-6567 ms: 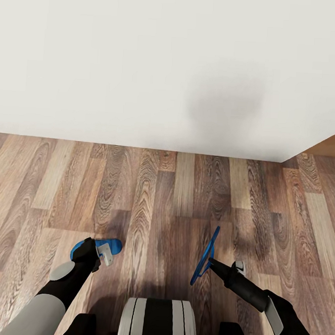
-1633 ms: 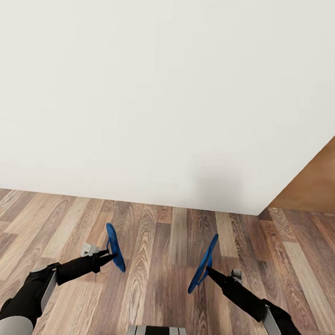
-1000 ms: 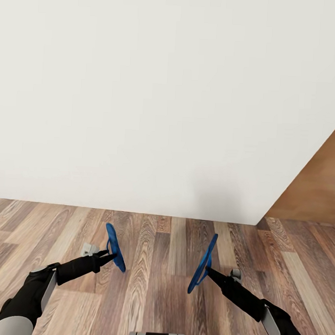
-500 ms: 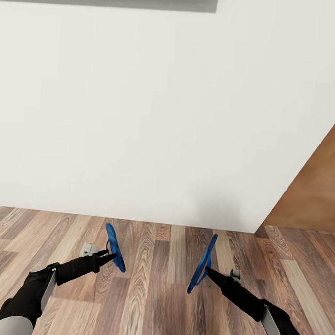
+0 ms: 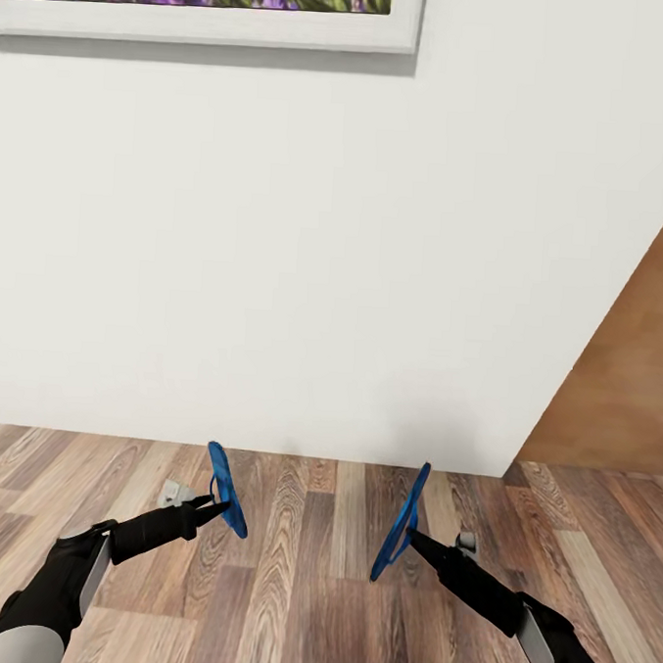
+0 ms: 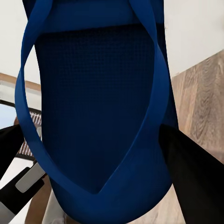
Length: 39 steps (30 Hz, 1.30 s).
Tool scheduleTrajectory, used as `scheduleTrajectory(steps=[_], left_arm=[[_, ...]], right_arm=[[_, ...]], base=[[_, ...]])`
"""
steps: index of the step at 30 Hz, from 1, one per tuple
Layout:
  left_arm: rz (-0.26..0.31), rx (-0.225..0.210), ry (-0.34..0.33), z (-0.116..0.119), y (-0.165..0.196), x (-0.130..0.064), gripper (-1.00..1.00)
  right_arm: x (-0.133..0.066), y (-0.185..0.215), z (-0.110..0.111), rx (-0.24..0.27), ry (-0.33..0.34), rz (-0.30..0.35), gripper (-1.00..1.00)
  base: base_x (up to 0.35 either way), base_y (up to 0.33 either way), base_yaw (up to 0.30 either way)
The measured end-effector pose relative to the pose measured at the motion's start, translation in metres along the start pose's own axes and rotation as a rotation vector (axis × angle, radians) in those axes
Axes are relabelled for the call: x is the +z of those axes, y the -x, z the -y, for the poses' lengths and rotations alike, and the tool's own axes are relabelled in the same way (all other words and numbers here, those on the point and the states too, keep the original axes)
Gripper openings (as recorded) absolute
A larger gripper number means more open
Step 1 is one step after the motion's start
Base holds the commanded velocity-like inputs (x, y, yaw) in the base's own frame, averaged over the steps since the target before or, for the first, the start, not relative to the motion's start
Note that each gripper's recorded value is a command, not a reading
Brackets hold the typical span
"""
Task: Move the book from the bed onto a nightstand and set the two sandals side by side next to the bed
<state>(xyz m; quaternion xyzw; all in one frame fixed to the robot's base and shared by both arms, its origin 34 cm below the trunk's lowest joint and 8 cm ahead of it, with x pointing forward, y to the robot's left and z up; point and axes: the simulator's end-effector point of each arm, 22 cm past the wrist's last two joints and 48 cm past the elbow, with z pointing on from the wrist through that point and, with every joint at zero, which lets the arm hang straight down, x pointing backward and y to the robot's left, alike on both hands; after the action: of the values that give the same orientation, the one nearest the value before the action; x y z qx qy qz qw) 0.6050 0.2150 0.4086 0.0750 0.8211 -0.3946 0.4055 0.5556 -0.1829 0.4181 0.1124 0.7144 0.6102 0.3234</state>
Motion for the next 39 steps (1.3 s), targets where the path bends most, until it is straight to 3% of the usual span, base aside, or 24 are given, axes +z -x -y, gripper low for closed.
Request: scheduleTrajectory(steps=[24, 39], left_arm=[[0.066, 0.068, -0.02, 0.029, 0.044, -0.015, -1.0], [0.066, 0.068, -0.02, 0.045, 0.074, -0.021, -1.0]], right_arm=[[0.002, 0.021, -0.045, -0.078, 0.054, 0.022, -1.0], [0.005, 0.039, -0.075, -0.078, 0.054, 0.022, -1.0]], base=[[0.0, 0.0, 0.0], [0.0, 0.0, 0.0]])
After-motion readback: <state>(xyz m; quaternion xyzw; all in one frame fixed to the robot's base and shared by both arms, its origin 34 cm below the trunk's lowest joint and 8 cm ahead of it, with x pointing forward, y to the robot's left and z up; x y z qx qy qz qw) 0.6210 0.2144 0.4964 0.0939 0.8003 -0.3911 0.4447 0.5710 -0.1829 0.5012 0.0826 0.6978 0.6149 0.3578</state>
